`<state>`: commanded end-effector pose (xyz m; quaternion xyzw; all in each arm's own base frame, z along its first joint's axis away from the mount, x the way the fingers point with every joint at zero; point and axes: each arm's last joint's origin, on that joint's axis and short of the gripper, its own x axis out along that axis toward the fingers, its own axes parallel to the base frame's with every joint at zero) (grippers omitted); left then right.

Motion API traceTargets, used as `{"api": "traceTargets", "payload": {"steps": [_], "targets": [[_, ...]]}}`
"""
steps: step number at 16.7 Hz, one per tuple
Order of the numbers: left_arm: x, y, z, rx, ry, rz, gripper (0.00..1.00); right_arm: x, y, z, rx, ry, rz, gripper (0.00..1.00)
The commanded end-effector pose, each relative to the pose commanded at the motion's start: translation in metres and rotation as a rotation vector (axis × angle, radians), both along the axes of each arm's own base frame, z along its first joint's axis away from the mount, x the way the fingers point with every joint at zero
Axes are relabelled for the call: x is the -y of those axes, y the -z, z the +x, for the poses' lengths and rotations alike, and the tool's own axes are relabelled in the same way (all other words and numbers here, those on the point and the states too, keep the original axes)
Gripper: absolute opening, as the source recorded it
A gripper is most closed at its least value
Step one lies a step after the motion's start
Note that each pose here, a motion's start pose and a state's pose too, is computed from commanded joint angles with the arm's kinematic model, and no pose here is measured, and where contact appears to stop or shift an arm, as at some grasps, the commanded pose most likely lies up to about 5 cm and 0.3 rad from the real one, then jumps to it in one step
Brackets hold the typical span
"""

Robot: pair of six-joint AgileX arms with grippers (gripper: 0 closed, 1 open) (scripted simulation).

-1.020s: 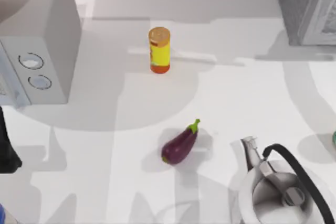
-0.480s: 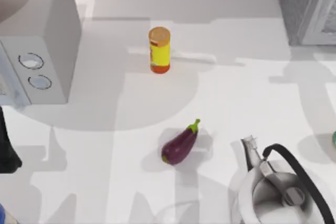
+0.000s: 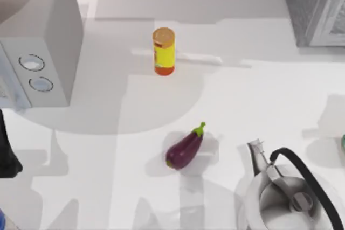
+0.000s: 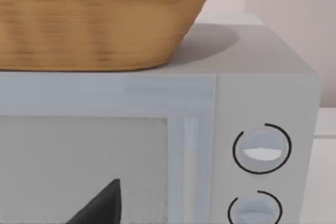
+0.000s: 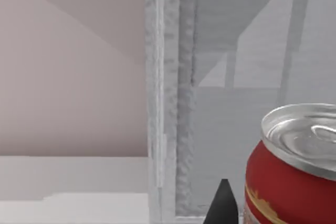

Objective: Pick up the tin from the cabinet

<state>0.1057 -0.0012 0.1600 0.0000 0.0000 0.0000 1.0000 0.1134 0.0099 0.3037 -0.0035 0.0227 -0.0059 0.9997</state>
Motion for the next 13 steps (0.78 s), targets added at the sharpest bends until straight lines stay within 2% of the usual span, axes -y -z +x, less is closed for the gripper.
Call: {"api": "traceTargets", "payload": {"steps": [4, 7, 10, 13], "targets": [[0.0, 0.0, 0.0, 0.0, 0.0, 0.0, 1.0, 0.007, 0.084, -0.007, 0.009, -0.005, 0.005, 0.0], [0.0, 0.0, 0.0, 0.0, 0.0, 0.0, 1.0, 0.01, 0.125, -0.008, 0.026, -0.009, 0.007, 0.0], [0.0, 0.0, 0.0, 0.0, 0.0, 0.0, 1.0, 0.011, 0.143, -0.008, 0.044, -0.012, 0.007, 0.0], [0.0, 0.0, 0.0, 0.0, 0.0, 0.0, 1.0, 0.011, 0.144, -0.008, 0.045, -0.012, 0.007, 0.0]]}}
